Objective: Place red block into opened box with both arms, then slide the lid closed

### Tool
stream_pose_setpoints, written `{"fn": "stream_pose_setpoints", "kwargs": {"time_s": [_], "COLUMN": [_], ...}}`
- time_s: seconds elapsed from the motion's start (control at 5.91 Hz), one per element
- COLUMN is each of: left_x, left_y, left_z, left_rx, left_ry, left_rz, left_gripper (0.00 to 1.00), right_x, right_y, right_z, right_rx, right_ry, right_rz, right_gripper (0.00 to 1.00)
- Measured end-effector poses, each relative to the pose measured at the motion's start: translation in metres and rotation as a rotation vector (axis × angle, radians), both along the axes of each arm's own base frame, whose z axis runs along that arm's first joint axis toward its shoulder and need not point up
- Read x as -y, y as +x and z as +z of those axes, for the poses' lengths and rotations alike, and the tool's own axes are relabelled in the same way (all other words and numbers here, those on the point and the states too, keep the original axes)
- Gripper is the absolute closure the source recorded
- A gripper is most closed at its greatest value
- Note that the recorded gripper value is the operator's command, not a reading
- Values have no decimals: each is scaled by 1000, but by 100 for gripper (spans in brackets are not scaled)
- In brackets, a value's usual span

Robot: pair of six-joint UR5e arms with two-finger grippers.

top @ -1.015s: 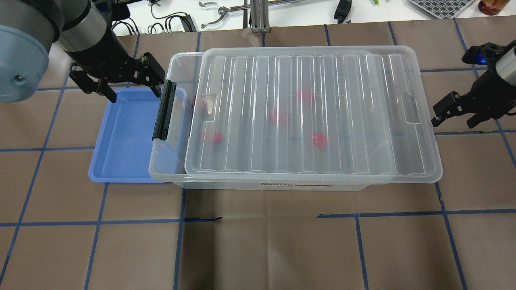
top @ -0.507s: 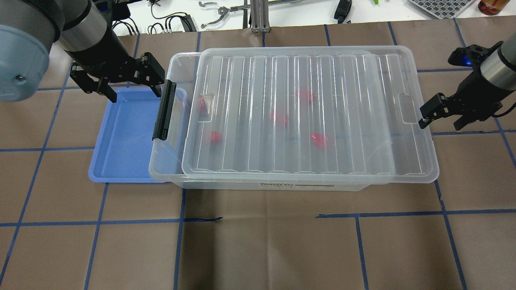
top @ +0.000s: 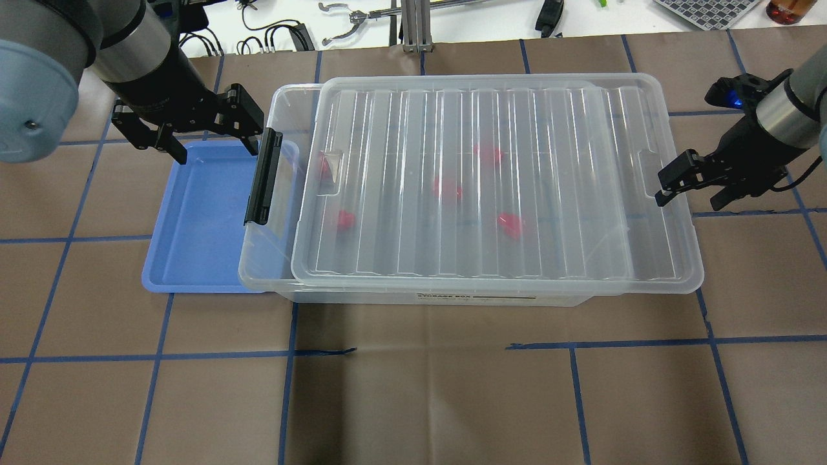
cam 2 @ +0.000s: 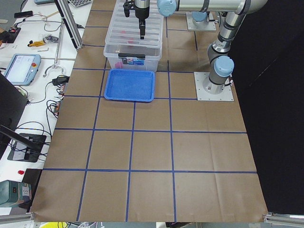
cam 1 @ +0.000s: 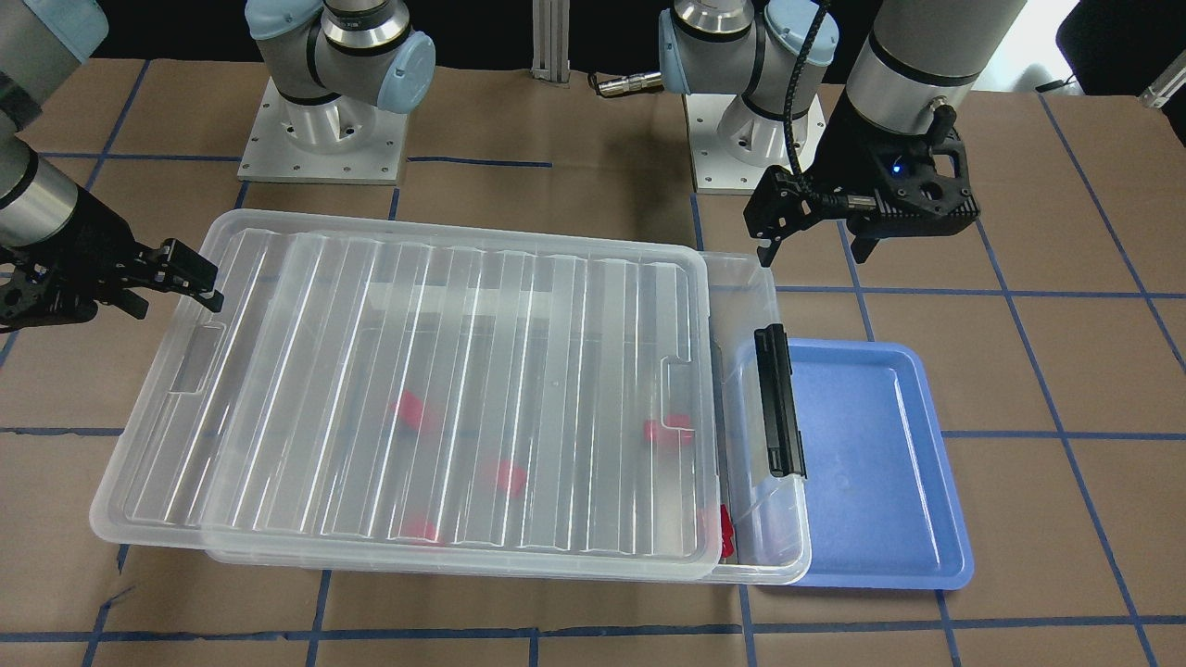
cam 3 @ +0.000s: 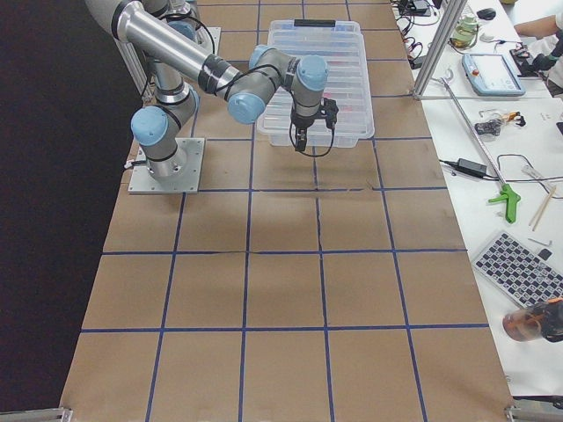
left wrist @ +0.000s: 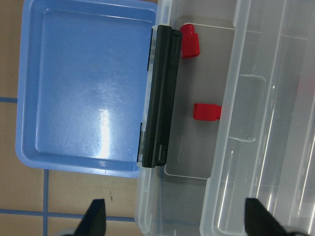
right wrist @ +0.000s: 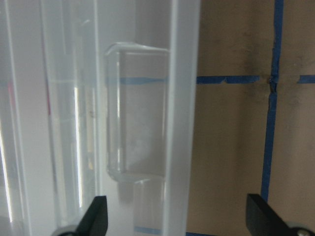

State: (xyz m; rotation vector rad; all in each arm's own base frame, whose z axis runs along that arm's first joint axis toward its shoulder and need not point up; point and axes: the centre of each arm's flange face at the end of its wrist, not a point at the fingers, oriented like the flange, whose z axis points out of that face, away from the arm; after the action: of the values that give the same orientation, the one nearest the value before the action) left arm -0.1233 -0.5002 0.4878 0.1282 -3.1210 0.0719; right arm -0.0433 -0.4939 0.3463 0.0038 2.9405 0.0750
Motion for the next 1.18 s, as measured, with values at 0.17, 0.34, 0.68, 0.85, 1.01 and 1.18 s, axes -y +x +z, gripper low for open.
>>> {"fn": "stream_pose_setpoints", "kwargs": {"time_s": [0.17, 0.34, 0.68, 0.85, 1.01, 1.18], "left_x": [1, 1, 1, 1, 2, 2], "left_y": [0, 1, 1, 1, 1, 1], "left_z": [0, 0, 0, 0, -1, -1], "left_rx": [0, 1, 2, 2, 1, 1], "left_ry": [-1, -1, -2, -2, -2, -3], "left_rz": [1, 1, 0, 0, 0, -1], "left_gripper": [1, 1, 1, 1, 1, 1], "right_x": [1, 1, 0, -1, -2, -3], "right_y": [9, 13, 20, 23, 30, 38], "right_z": [0, 0, -2, -2, -3, -3], "right_rx": [5, 16, 69, 87, 104, 120], "right_ry": [-1, -4, 5, 9, 13, 15], "right_rz": [12, 15, 8, 6, 5, 3], "right_gripper": [0, 0, 0, 0, 0, 0]}}
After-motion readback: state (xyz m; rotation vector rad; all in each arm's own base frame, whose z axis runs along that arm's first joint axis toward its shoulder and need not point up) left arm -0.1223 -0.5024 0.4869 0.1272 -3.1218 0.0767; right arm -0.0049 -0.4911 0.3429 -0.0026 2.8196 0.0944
